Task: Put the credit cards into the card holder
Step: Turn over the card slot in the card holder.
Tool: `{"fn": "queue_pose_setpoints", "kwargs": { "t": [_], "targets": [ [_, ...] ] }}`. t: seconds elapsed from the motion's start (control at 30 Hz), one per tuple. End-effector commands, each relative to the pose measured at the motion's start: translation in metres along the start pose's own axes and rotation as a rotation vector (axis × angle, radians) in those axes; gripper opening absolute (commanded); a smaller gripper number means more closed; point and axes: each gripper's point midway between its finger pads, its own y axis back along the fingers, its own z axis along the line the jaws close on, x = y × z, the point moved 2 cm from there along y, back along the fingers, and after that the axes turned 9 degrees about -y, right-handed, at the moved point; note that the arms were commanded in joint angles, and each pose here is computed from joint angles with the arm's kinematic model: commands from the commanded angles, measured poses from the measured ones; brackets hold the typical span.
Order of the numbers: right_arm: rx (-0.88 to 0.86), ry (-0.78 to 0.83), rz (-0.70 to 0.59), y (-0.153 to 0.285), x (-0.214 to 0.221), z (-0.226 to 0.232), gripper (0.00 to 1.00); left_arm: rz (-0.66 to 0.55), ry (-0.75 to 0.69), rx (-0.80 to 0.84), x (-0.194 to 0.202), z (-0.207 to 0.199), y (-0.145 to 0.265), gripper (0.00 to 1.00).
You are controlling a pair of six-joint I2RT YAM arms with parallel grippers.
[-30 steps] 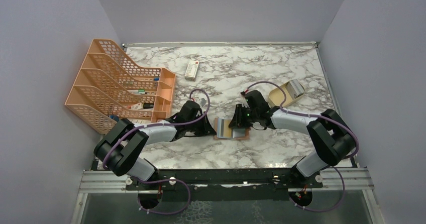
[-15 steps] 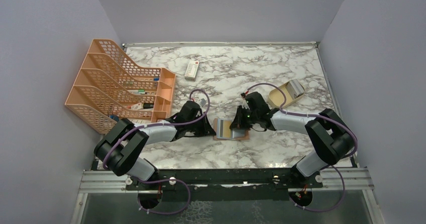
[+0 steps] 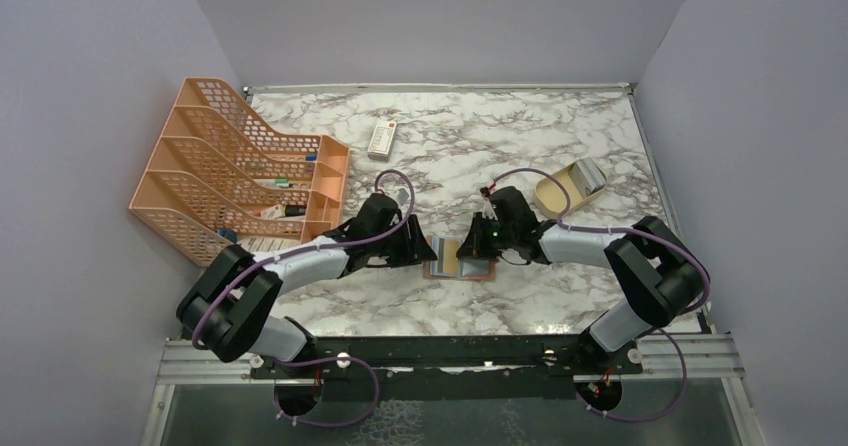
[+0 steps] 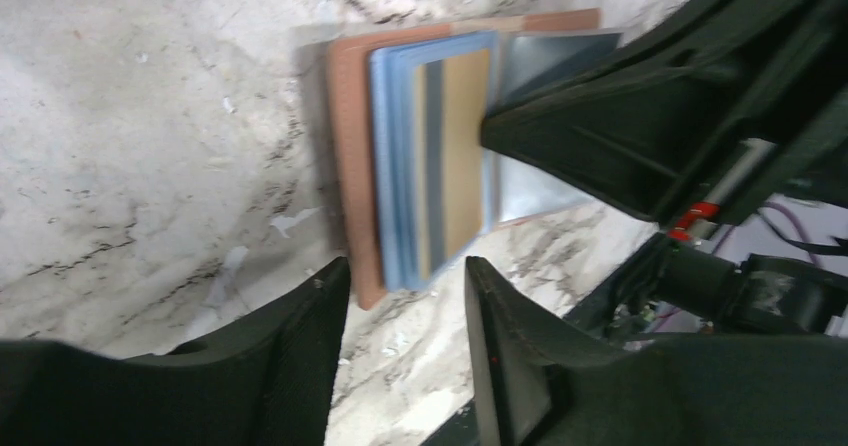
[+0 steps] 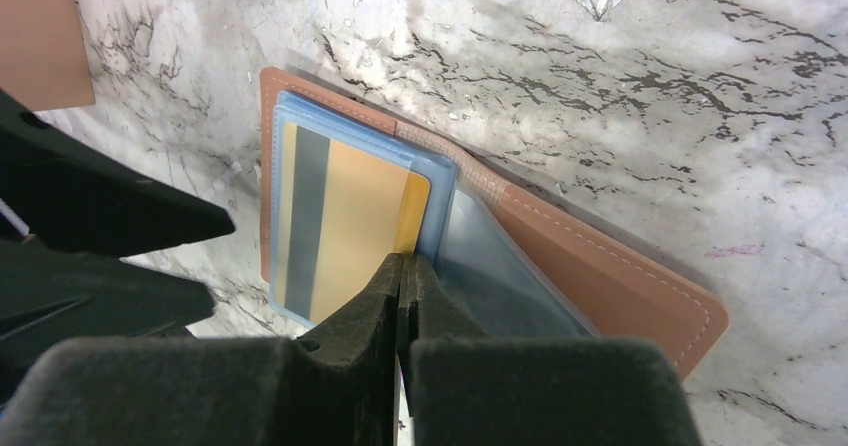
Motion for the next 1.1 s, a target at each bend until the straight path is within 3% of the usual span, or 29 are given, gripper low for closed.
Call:
{"fn": "queue_pose_setpoints", "kwargs": {
  "t": [0.0,0.1,0.3,0.47,1.07],
  "targets": [
    [0.114,0.007,0.065,-0.005,0.027,-0.038,0.01,-0.102,-0.002,0.076,-0.029,-0.031,0.016,0.52],
    [0.103,0.008,0.064,-0.005,0.028,-0.037,0.01,-0.127,-0.010,0.131,-0.035,-0.042,0.018,0.57],
    [0.080,0.012,0.061,-0.004,0.025,-0.031,0.01,-0.110,0.006,0.186,-0.031,-0.043,0.006,0.58],
    [0.081,0.035,0.018,0.006,0.013,-0.021,0.10,-0.109,-0.001,0.185,-0.032,-0.041,-0.001,0.58],
    [0.035,0.059,0.013,0.012,0.007,-0.006,0.09,-0.105,-0.006,0.189,-0.030,-0.039,-0.004,0.58]
  ]
}}
